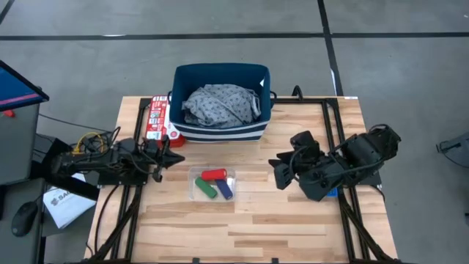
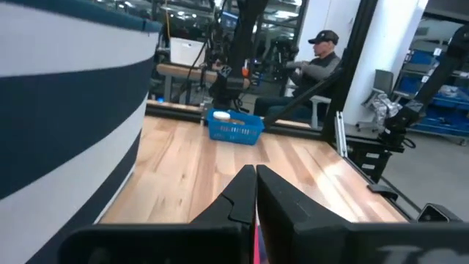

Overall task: Pick & place medical supplies in basket/bin
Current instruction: Return to Home Position

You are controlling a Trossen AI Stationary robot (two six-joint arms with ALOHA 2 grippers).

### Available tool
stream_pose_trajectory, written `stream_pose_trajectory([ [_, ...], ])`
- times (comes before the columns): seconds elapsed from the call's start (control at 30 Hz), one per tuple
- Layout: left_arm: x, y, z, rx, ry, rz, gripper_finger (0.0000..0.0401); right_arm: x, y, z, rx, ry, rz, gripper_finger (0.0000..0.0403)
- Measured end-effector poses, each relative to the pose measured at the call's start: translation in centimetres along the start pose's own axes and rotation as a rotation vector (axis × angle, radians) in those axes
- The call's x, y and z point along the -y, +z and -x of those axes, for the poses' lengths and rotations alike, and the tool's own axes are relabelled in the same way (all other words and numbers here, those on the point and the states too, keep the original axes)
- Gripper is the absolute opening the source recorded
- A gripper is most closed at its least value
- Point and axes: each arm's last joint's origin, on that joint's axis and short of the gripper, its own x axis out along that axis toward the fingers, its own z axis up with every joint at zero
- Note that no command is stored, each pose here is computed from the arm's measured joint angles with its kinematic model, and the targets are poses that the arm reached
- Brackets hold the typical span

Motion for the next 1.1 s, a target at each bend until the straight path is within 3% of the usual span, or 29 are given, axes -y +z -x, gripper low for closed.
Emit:
stream_pose_trajectory([
  [0.3, -0.1, -0.4, -0.3, -0.05, 0.01, 0.005, 0.0002, 2.6, 2.8, 3.4, 0.03, 0.085, 0.137, 0.0171],
  [0.57, -0.2, -0.7, -0.6, -0.09, 0.017, 0.01, 0.0001, 2.8, 6.9, 4.8, 0.151, 0.298, 0.341, 0.0157],
  [0.83, -0.2, -0.9, -0.7, -0.113, 0.02, 0.012, 0.0001, 0.7, 9.6, 1.5, 0.154, 0.601, 0.602, 0.0126],
  [1.1, -0.2, -0.8, -0.7, -0.103, 0.018, 0.011, 0.0001, -1.8, 9.6, -3.9, 0.069, 0.846, 0.827, 0.0105],
])
